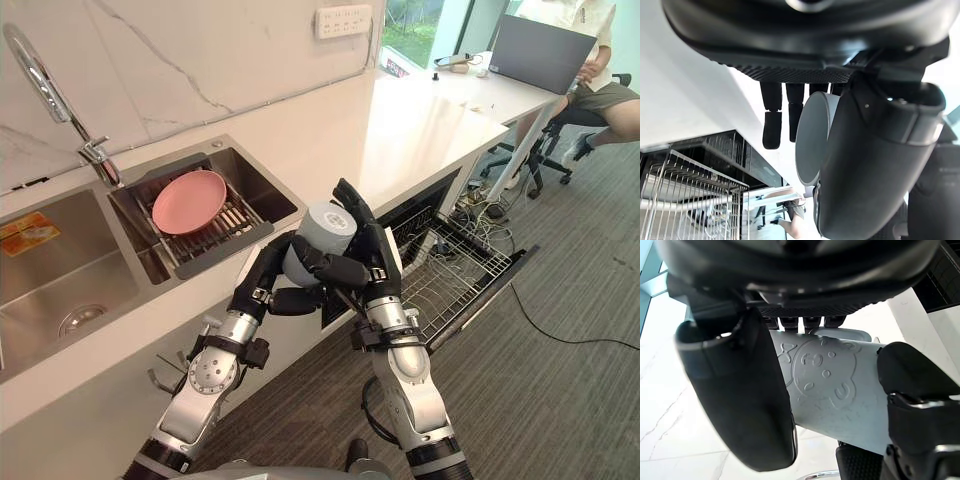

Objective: Walk over to the sink, pick up the cup, carry it to the dishwasher, place the cup inside the dishwasher, then close the dishwasher door

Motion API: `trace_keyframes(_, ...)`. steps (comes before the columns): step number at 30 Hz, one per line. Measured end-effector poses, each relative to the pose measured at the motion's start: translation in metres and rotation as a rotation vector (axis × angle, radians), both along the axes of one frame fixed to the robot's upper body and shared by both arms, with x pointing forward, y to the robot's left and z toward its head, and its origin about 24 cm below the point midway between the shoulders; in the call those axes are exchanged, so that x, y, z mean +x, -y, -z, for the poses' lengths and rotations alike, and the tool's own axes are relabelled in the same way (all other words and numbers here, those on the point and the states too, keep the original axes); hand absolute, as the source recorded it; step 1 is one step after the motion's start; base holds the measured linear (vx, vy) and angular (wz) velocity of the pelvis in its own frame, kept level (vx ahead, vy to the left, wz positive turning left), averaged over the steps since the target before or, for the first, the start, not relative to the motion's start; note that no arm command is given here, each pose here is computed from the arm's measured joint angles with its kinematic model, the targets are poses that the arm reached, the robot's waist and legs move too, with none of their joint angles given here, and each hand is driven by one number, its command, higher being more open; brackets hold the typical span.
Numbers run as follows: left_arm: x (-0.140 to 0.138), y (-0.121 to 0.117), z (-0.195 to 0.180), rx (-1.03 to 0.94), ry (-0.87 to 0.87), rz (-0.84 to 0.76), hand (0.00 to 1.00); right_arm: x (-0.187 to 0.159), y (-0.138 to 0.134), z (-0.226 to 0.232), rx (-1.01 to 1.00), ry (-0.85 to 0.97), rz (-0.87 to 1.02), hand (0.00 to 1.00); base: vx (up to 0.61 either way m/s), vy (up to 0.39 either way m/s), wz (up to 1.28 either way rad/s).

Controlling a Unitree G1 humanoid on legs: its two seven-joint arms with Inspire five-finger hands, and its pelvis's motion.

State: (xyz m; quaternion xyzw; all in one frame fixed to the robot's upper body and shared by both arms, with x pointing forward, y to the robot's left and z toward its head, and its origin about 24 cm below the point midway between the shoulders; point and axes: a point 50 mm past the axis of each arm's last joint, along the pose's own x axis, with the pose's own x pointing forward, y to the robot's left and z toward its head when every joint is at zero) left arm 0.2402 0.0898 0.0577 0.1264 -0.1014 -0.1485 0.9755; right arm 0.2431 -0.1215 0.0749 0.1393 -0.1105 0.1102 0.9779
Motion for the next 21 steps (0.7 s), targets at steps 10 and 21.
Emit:
trace_keyframes(10,0.007,0.000,-0.004,0.278,0.093,0.035,0.30,0.002,0.019,0.006,-0.036,-0.048,-0.001,0.30,-0.04,0.021,0.05)
trace_keyframes(21,-0.002,0.008,-0.033,0.141,0.191,0.008,0.90,0.000,0.021,-0.005,0.046,0.011,0.047,0.30,-0.01,0.004,0.01)
